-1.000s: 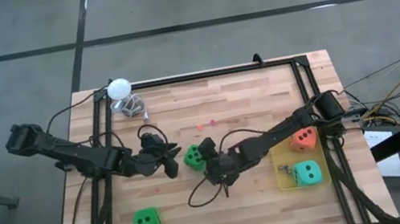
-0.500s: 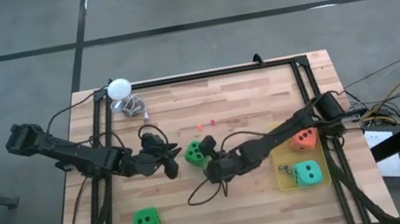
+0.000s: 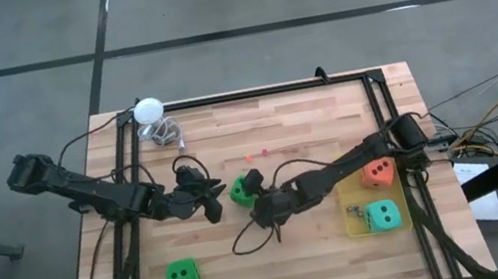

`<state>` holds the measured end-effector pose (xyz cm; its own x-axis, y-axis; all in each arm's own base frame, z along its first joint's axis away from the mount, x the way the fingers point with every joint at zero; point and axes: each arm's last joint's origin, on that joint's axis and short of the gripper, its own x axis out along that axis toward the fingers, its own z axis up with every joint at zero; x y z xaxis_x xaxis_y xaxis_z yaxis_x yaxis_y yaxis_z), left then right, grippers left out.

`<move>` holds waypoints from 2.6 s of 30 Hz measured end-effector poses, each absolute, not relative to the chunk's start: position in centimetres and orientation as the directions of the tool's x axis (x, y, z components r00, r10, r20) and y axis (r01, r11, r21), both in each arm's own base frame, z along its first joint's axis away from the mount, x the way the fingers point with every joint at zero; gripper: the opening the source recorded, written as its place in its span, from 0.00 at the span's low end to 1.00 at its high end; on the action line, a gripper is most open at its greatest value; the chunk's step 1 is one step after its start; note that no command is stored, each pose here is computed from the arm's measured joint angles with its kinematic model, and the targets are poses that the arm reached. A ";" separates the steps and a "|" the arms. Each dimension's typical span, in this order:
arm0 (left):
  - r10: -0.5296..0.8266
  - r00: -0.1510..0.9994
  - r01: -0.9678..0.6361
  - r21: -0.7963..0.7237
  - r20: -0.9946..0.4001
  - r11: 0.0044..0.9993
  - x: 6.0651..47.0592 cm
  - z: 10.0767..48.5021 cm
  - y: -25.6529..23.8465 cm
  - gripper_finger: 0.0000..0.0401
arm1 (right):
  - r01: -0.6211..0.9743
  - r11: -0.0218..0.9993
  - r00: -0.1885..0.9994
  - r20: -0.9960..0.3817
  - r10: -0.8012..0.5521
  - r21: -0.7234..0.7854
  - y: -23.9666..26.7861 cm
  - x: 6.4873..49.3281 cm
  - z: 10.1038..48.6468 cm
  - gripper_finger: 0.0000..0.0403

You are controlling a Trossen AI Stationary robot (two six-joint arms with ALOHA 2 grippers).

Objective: Pick & Place Dice
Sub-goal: Put the top large green dice into the yellow bin

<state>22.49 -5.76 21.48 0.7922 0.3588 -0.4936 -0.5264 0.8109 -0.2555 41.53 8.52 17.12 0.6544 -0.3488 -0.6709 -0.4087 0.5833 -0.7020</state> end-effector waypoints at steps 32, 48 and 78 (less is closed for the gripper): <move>0.314 0.811 -0.498 -0.299 -0.494 0.814 22.9 21.7 -5.4 0.28 | -0.420 0.713 0.609 -0.757 -0.237 -0.562 3.8 41.3 15.3 0.39; 0.294 0.831 -0.472 -0.318 -0.473 0.822 23.1 21.9 -5.4 0.28 | -0.381 0.773 0.591 -0.776 -0.218 -0.507 4.1 40.7 14.5 0.09; 0.295 0.829 -0.465 -0.293 -0.476 0.835 23.1 21.9 -5.4 0.28 | -0.300 0.865 0.435 -0.865 -0.250 -0.401 8.2 40.4 18.9 0.01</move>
